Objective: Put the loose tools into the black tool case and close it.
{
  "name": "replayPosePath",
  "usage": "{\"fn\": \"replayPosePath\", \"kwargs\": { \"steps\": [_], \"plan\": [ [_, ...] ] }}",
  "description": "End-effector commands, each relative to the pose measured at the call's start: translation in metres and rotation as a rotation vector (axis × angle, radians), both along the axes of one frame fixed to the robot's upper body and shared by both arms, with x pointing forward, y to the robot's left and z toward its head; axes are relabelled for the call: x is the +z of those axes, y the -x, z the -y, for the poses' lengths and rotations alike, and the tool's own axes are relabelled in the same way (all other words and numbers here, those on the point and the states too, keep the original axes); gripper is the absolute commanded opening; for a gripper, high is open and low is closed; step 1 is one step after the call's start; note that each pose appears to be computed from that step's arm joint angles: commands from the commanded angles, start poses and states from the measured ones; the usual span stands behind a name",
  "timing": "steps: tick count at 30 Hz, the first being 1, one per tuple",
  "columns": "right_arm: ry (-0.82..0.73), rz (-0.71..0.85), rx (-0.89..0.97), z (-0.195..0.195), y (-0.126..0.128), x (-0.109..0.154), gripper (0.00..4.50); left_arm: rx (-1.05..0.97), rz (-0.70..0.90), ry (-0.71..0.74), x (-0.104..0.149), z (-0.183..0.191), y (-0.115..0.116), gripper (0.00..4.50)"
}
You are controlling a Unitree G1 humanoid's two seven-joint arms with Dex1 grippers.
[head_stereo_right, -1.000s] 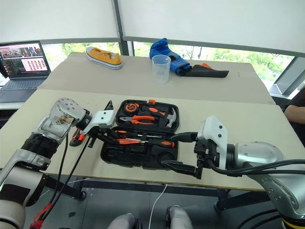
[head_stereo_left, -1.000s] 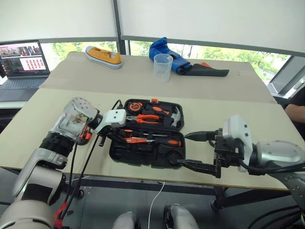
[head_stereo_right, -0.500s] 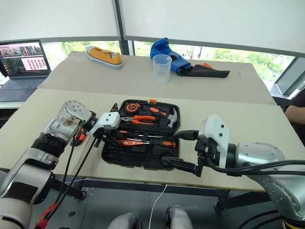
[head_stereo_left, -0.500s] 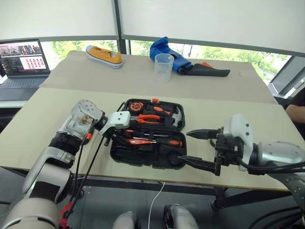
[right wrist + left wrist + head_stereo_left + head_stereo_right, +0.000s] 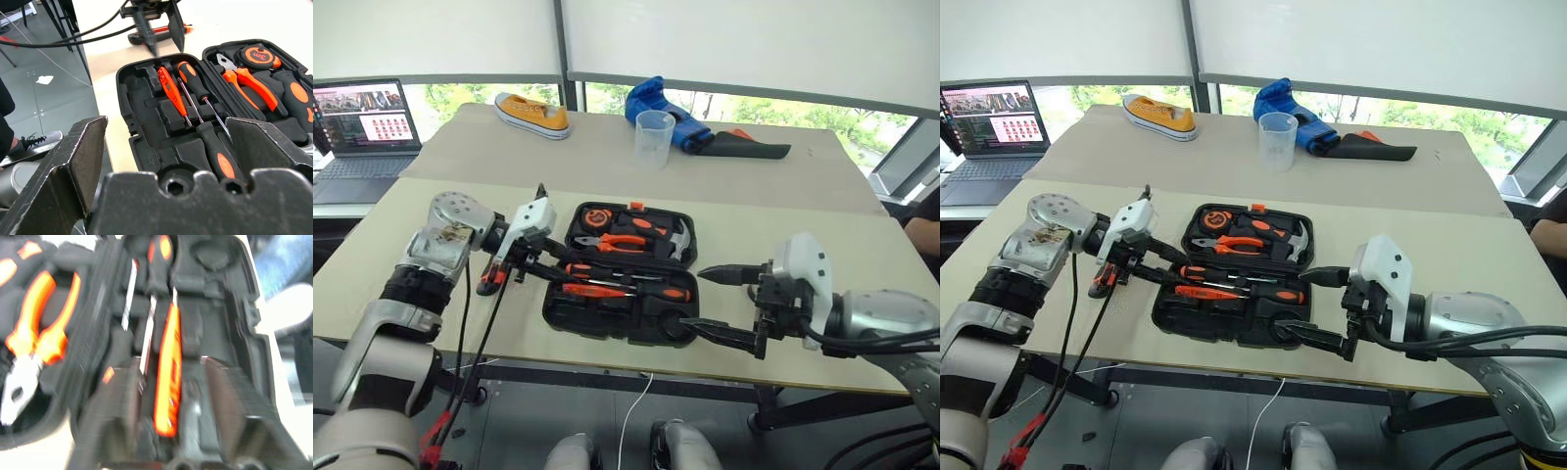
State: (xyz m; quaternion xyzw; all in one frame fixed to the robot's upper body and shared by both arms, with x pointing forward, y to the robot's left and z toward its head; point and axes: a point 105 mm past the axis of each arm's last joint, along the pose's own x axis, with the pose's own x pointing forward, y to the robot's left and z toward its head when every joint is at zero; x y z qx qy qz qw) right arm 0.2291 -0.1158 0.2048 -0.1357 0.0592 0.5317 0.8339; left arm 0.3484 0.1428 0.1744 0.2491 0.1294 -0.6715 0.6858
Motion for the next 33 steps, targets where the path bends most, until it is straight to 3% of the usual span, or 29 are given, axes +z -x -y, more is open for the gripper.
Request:
{"fn": "replayPosePath", "kwargs": {
  "steps": [1, 2, 3, 9, 17, 27, 33],
  "plan": [
    [-0.017, 0.031, 0.008, -0.003, 0.001, 0.005, 4.5, 0.006, 0.044, 0.072, 0.006, 0.009, -0.003, 0.57],
    [-0.017, 0.031, 0.008, -0.003, 0.0, 0.005, 4.5, 0.004, 0.048, 0.075, 0.005, 0.011, -0.003, 0.14],
    [-0.018, 0.029, 0.007, -0.003, 0.0, 0.005, 4.5, -0.017, 0.041, 0.061, -0.001, 0.012, 0.0, 0.02],
    [-0.026, 0.023, 0.003, -0.004, 0.001, 0.005, 4.5, -0.004, 0.045, -0.005, -0.029, 0.018, 0.001, 0.02],
    [-0.027, 0.02, -0.005, -0.004, 0.001, 0.004, 4.5, -0.008, 0.046, -0.071, -0.046, 0.013, 0.003, 0.02],
    [-0.031, 0.02, -0.008, -0.006, 0.001, 0.003, 4.5, -0.001, -0.001, -0.118, -0.045, -0.014, 0.011, 0.02],
    [-0.033, 0.019, -0.008, -0.007, 0.001, 0.002, 4.5, -0.012, -0.01, -0.004, -0.016, 0.0, 0.009, 0.02]
  ]
}}
